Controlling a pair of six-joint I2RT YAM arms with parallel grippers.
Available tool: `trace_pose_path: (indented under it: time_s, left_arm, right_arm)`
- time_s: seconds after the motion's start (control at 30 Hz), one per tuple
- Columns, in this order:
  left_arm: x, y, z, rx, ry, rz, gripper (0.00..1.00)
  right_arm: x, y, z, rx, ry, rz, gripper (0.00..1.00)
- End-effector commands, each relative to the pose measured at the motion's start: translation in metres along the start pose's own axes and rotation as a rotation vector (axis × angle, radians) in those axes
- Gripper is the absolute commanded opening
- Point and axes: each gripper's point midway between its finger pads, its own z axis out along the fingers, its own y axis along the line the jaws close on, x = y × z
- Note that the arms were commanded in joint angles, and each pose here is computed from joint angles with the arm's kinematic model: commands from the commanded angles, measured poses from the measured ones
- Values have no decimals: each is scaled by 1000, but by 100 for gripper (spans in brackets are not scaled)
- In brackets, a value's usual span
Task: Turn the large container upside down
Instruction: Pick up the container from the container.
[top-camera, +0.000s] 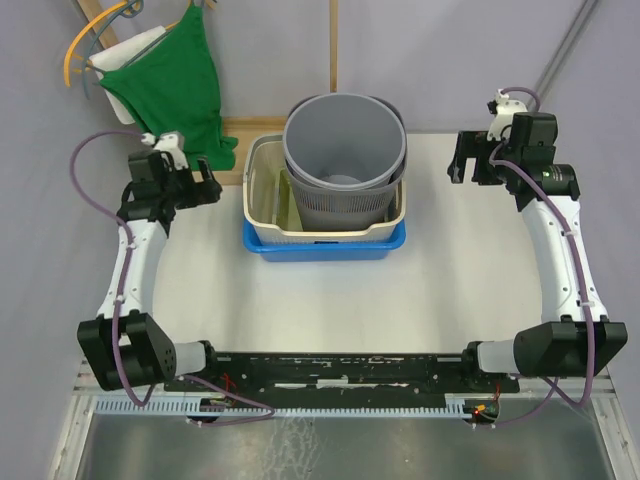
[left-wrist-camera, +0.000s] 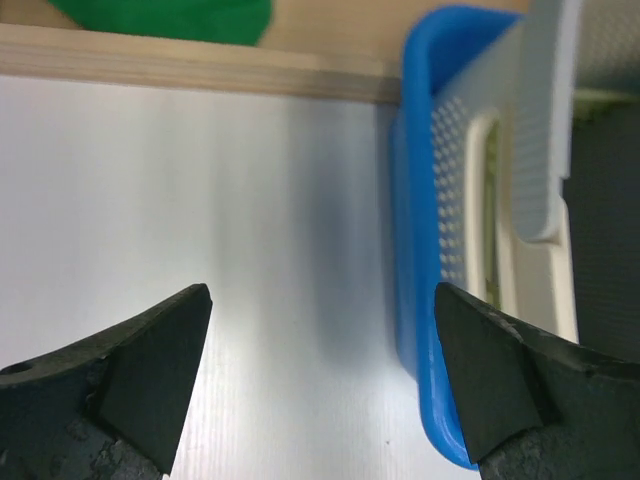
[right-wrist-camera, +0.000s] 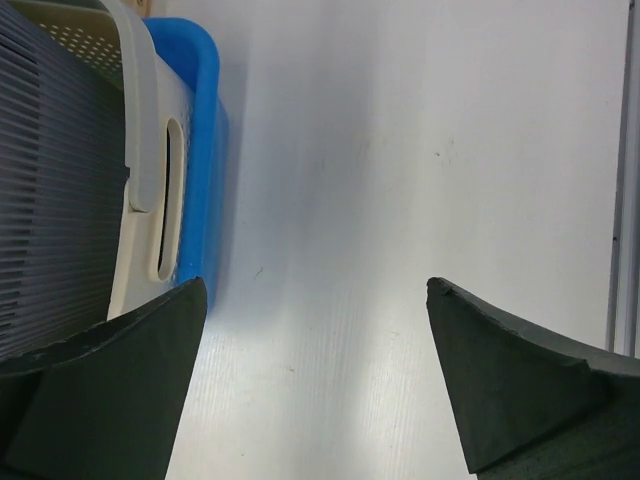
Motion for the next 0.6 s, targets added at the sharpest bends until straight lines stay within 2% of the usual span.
trace_pose_path:
  time_s: [0.0, 0.13, 0.37, 0.47, 0.57]
  left_arm:
    - [-11, -43, -1, 204, 3, 169, 99]
    - [-44, -73, -12, 342, -5, 162, 99]
    - [-81, -130, -23, 640, 78, 72, 99]
    - [-79, -150, -20, 621, 108, 149, 99]
    - [-73, -169, -14, 568, 130, 233, 99]
  right_arm:
    - [-10, 5, -14, -16, -43, -6, 100]
    - [-10, 24, -16, -150, -29, -107, 100]
    - [-81, 38, -36, -198, -69, -97, 100]
    - [-115, 55, -45, -283, -141, -114, 99]
    - [-137, 90, -50, -453, -182, -153, 96]
